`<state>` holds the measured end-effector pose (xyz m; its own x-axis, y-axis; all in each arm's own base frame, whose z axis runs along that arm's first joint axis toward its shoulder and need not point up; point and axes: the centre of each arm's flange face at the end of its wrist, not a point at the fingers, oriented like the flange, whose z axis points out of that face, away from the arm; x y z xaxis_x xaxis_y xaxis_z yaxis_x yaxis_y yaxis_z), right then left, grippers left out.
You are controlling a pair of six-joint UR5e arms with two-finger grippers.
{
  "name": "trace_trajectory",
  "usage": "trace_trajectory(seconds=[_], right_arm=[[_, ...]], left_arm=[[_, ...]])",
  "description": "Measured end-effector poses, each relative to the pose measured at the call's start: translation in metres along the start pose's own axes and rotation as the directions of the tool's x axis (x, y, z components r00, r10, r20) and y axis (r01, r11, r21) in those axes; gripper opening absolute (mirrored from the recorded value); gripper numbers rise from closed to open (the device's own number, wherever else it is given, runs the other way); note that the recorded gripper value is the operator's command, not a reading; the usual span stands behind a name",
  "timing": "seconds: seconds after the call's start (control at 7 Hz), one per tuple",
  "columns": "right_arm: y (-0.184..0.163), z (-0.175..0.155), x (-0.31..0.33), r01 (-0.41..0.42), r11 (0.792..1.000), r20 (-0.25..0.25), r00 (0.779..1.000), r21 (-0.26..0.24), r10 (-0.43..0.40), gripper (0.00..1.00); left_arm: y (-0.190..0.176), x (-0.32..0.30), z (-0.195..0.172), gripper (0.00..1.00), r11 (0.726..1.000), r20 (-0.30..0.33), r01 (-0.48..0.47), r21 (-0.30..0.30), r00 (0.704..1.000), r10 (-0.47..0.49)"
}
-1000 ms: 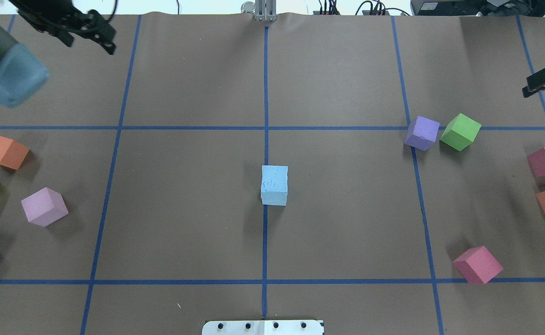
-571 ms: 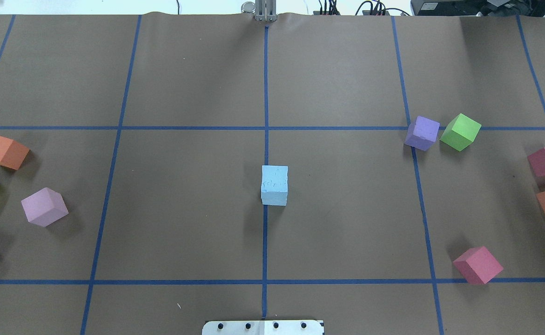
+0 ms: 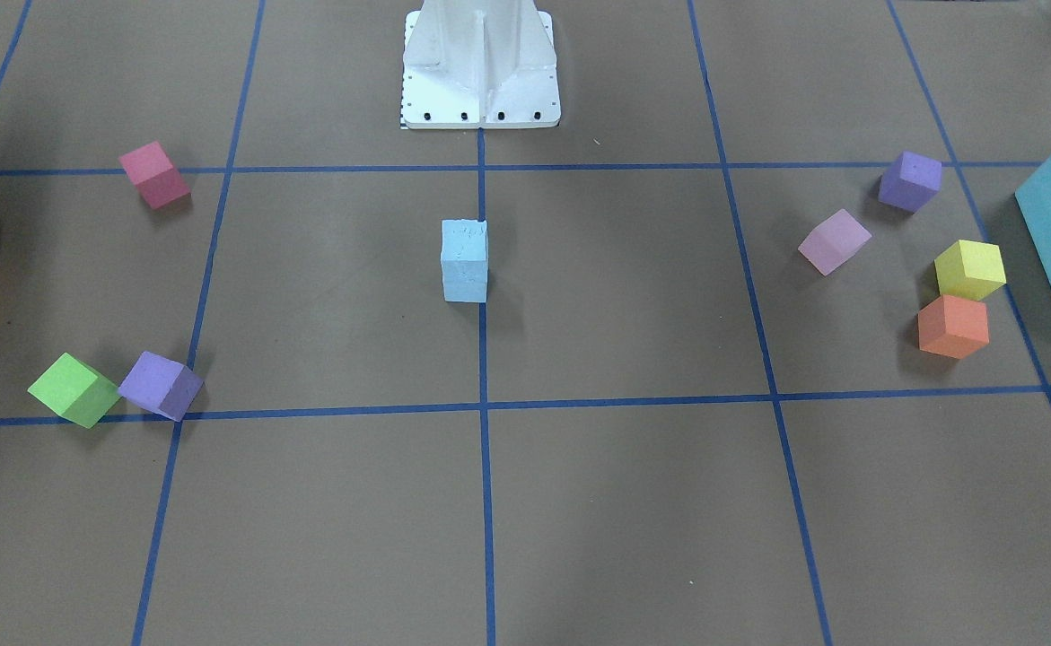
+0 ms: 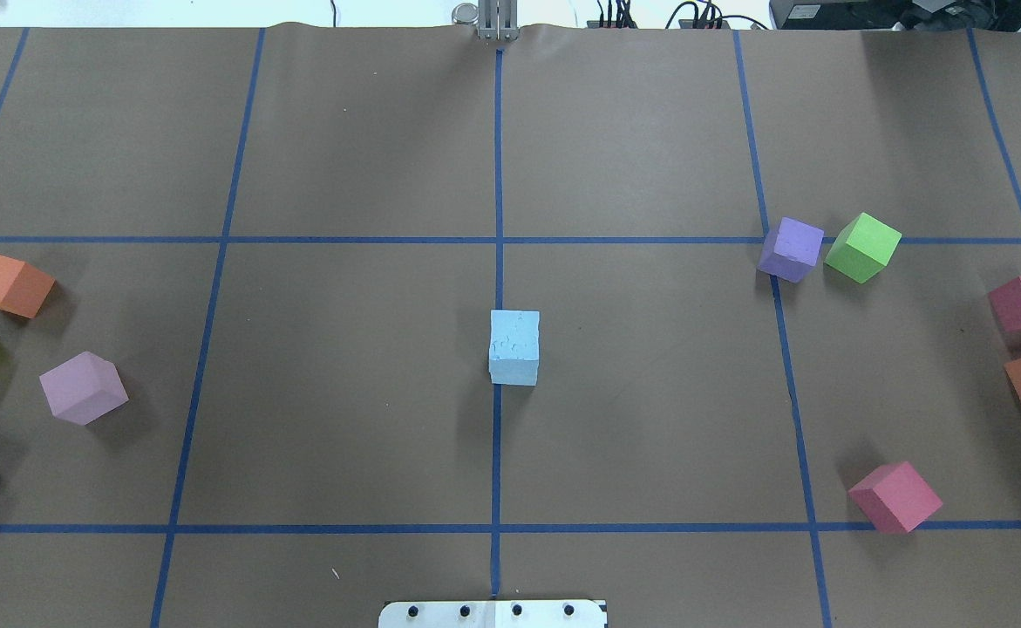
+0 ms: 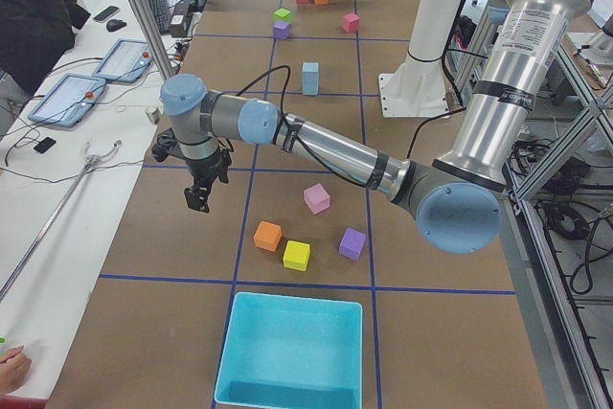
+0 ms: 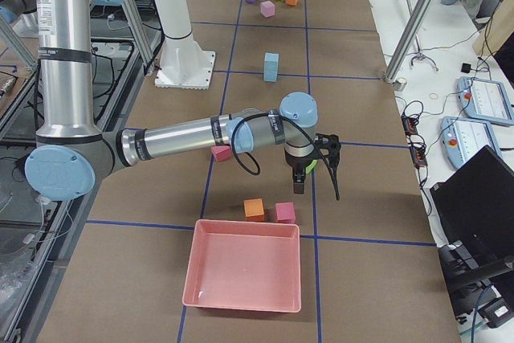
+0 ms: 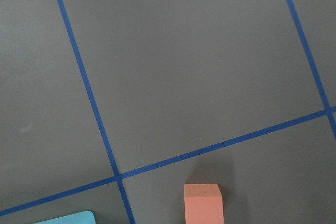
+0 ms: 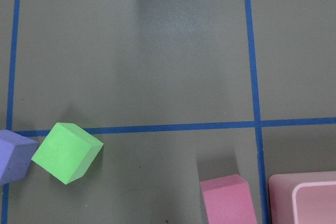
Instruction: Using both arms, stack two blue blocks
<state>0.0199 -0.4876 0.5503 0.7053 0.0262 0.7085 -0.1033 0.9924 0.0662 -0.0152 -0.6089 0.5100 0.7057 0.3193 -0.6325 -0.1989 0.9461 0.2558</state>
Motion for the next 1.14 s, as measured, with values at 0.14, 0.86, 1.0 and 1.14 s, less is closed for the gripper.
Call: trace_trajectory(seconds=[0.14, 0.86, 1.0, 1.14], right_arm=[[0.007, 0.002, 0.012, 0.016, 1.000, -0.012, 1.000, -0.021, -0.017, 1.00], [0.027, 0.018, 0.037, 0.062, 0.996, -0.024, 0.998, -0.067, -0.064, 1.00], [0.026, 0.018, 0.037, 0.065, 0.996, -0.031, 0.997, -0.064, -0.067, 1.00], [0.023, 0.016, 0.037, 0.071, 0.996, -0.052, 0.996, -0.057, -0.074, 1.00]], left_arm=[[0.006, -0.013, 0.015, 1.00, 1.000, 0.000, -0.003, 0.004, 1.000, 0.003], [0.022, -0.030, 0.035, 1.00, 1.000, -0.003, 0.023, -0.011, 1.000, -0.023], [0.025, -0.033, 0.039, 1.00, 0.999, -0.004, 0.035, -0.020, 0.999, -0.035], [0.029, -0.039, 0.044, 1.00, 0.998, -0.005, 0.048, -0.030, 0.999, -0.048]])
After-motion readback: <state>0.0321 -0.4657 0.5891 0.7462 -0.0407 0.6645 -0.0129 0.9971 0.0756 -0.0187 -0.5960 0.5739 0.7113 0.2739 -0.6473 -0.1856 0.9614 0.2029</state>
